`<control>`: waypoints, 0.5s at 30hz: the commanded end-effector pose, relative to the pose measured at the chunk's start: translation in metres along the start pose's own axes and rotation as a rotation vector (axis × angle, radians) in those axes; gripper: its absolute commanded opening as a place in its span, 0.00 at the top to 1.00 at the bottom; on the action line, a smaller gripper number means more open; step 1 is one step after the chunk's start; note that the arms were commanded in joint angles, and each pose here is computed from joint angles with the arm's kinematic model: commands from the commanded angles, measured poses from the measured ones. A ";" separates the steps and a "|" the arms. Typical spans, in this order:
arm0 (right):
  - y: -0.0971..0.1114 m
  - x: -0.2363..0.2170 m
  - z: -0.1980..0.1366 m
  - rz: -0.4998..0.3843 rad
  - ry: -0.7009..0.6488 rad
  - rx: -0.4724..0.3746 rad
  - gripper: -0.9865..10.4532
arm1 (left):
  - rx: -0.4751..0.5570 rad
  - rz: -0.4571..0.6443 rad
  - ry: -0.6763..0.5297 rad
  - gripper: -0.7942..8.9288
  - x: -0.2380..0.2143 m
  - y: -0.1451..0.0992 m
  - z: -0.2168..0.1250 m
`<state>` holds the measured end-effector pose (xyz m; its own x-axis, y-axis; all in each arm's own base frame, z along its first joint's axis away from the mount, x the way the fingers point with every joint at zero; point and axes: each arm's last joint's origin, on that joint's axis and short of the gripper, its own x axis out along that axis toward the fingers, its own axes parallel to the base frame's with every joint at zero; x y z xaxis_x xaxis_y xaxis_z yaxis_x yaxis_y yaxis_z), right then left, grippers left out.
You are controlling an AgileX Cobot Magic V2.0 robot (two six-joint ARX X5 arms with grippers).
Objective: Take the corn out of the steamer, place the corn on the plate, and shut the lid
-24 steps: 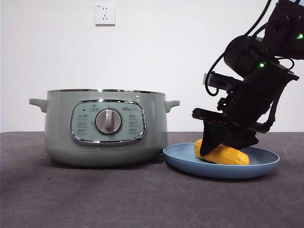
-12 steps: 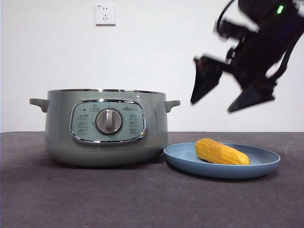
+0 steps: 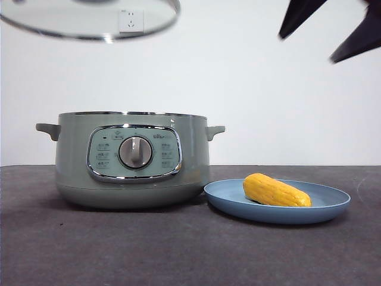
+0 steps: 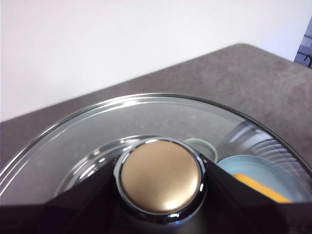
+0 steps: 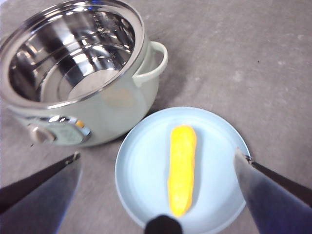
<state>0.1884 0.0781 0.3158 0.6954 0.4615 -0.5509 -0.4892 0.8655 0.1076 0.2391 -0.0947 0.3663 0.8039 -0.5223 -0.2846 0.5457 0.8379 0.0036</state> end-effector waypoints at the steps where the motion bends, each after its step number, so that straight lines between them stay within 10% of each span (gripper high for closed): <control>1: 0.003 -0.015 -0.005 0.001 -0.003 0.002 0.42 | 0.025 -0.001 -0.064 0.93 0.016 0.004 0.005; 15: 0.008 -0.044 -0.021 0.003 0.057 0.039 0.42 | 0.020 -0.002 -0.042 0.93 0.095 0.019 -0.028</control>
<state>0.1422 0.0603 0.3251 0.6648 0.4510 -0.5955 -0.4756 0.8703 0.1281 0.3170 -0.1235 0.3038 0.7963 -0.5200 -0.3090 0.5465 0.8375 -0.0010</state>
